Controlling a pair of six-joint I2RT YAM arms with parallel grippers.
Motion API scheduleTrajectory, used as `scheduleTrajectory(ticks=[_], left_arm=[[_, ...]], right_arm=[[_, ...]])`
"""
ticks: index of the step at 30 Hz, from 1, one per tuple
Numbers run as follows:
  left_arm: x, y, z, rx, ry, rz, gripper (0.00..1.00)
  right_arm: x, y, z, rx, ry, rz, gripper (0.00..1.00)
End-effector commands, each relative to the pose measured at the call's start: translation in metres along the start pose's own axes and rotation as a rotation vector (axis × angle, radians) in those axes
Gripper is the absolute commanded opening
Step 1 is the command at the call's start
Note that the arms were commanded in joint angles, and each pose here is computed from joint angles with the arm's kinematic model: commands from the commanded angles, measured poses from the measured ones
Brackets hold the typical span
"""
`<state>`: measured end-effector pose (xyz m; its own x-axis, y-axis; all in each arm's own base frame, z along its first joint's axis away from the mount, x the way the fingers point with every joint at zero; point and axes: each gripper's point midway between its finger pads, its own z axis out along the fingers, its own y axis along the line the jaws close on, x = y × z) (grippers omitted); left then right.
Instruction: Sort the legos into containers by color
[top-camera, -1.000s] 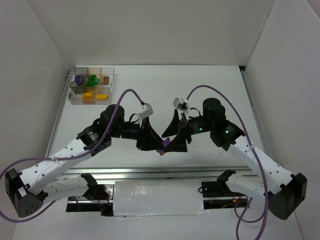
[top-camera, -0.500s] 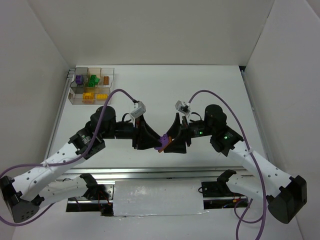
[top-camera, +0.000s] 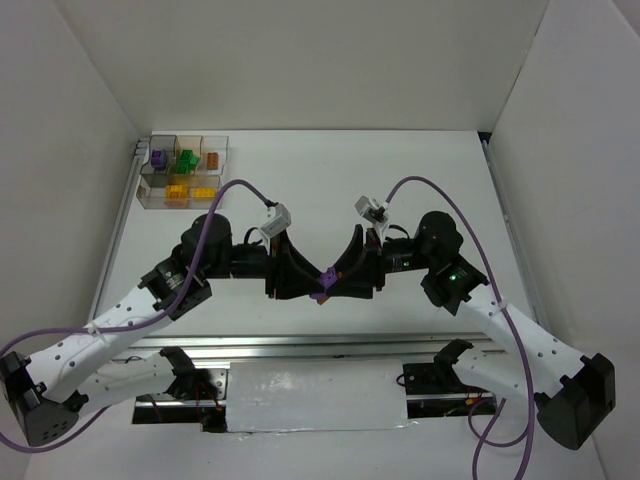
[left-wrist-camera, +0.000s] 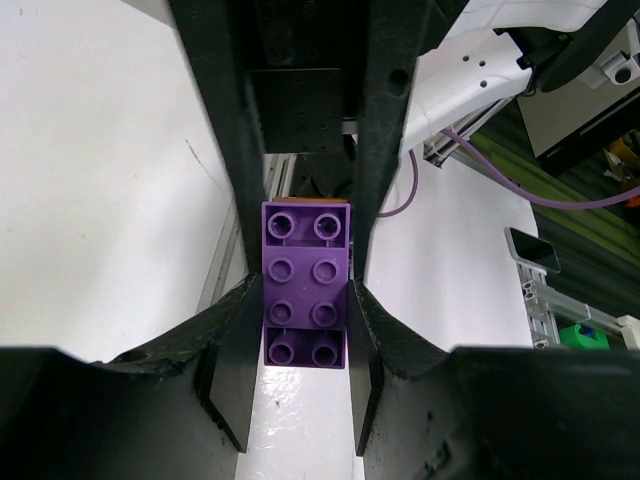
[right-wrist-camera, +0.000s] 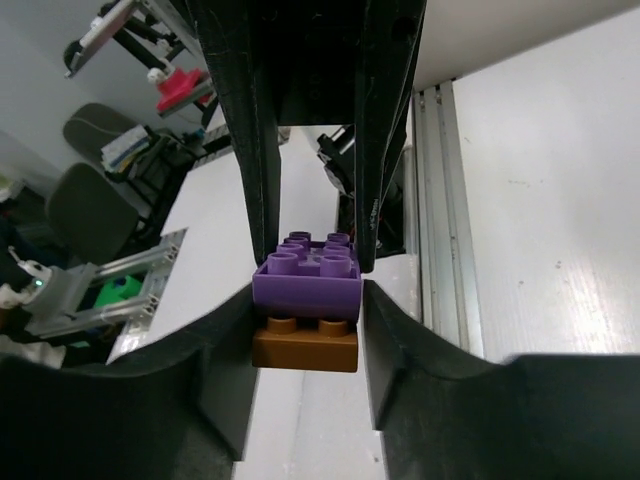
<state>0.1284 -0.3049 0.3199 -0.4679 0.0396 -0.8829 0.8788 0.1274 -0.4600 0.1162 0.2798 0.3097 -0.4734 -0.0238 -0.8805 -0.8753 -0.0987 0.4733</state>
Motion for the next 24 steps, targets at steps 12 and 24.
scheduleTrajectory(ticks=[12, 24], left_arm=[[-0.007, -0.022, 0.002, 0.124, -0.001, 0.037, 0.24], [0.000, -0.018, 0.004, 0.123, 0.019, 0.014, 0.66]], right_arm=[[0.000, 0.007, -0.003, -0.035, 0.008, -0.057, 0.00], [0.000, 0.005, -0.003, -0.018, 0.027, -0.069, 0.00]])
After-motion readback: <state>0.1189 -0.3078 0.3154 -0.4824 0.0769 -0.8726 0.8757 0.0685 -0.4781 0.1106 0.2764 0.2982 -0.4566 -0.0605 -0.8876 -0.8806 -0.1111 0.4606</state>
